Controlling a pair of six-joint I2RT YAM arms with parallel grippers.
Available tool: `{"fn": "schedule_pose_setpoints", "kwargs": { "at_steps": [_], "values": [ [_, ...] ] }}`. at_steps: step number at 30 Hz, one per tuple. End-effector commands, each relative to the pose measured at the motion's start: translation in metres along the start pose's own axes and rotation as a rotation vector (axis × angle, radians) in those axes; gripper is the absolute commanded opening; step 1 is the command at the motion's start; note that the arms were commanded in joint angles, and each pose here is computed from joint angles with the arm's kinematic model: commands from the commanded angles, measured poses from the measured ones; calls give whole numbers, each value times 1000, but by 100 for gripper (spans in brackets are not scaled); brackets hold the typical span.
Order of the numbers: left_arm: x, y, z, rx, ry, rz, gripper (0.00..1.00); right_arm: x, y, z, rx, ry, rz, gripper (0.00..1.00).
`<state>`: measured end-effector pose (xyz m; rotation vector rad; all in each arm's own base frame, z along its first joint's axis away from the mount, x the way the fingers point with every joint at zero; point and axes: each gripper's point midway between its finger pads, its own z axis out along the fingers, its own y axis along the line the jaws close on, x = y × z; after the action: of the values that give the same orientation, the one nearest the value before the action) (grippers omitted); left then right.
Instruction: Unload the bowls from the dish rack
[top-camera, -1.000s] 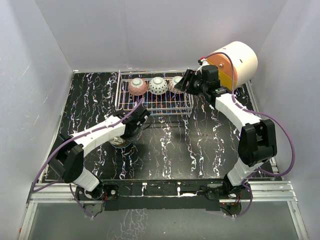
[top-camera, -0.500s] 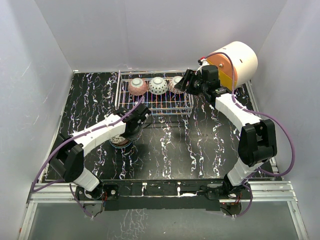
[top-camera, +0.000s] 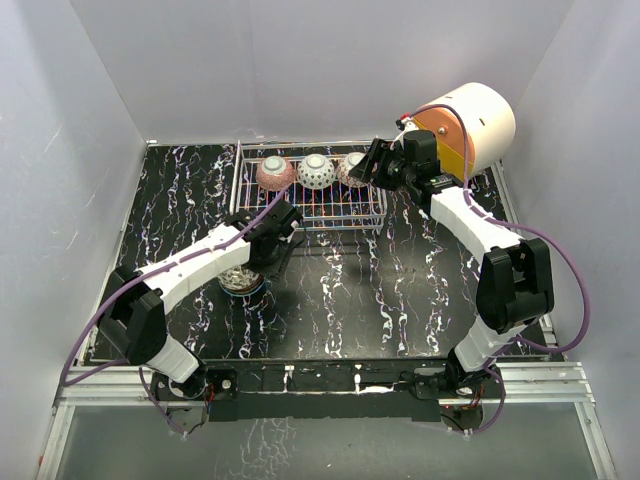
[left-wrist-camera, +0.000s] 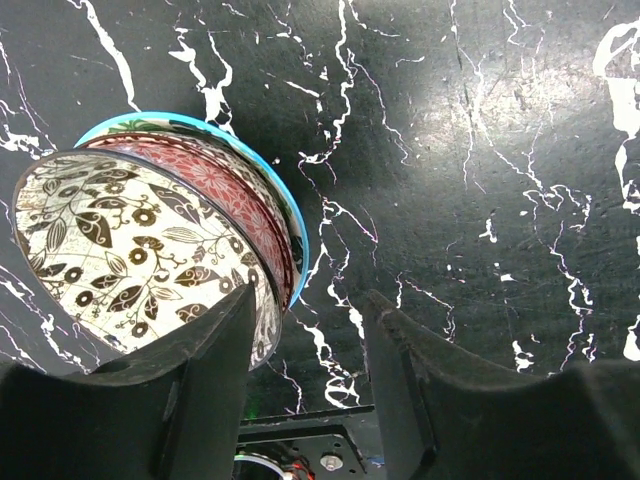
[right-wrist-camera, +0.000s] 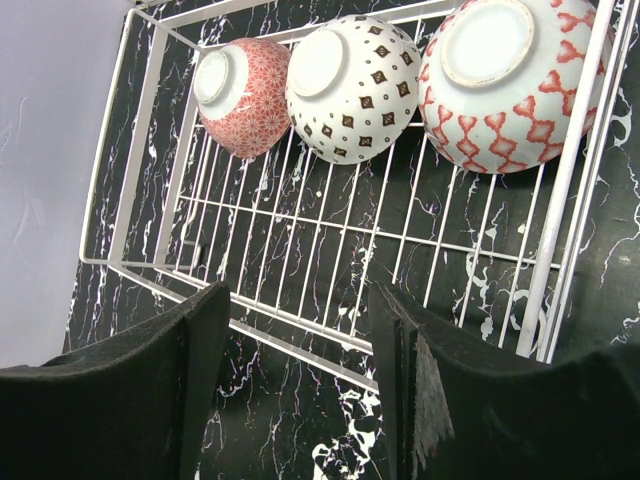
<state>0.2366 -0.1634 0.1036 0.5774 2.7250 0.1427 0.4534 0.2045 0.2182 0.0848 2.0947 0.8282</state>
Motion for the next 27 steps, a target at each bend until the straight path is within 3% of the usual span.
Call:
{"fn": "schedule_pose_setpoints", "kwargs": {
  "at_steps": [1, 14, 27],
  "values": [
    [-5, -2, -15, 25, -33, -8, 42, -17, 9, -2, -38, -57, -28, 60],
    [4, 5, 7, -38, -7, 0, 14, -9, 5, -1, -30, -43, -15, 60],
    [6, -8, -6, 54, 9, 15, 7, -7, 5, 4, -44, -34, -12, 60]
  ]
}}
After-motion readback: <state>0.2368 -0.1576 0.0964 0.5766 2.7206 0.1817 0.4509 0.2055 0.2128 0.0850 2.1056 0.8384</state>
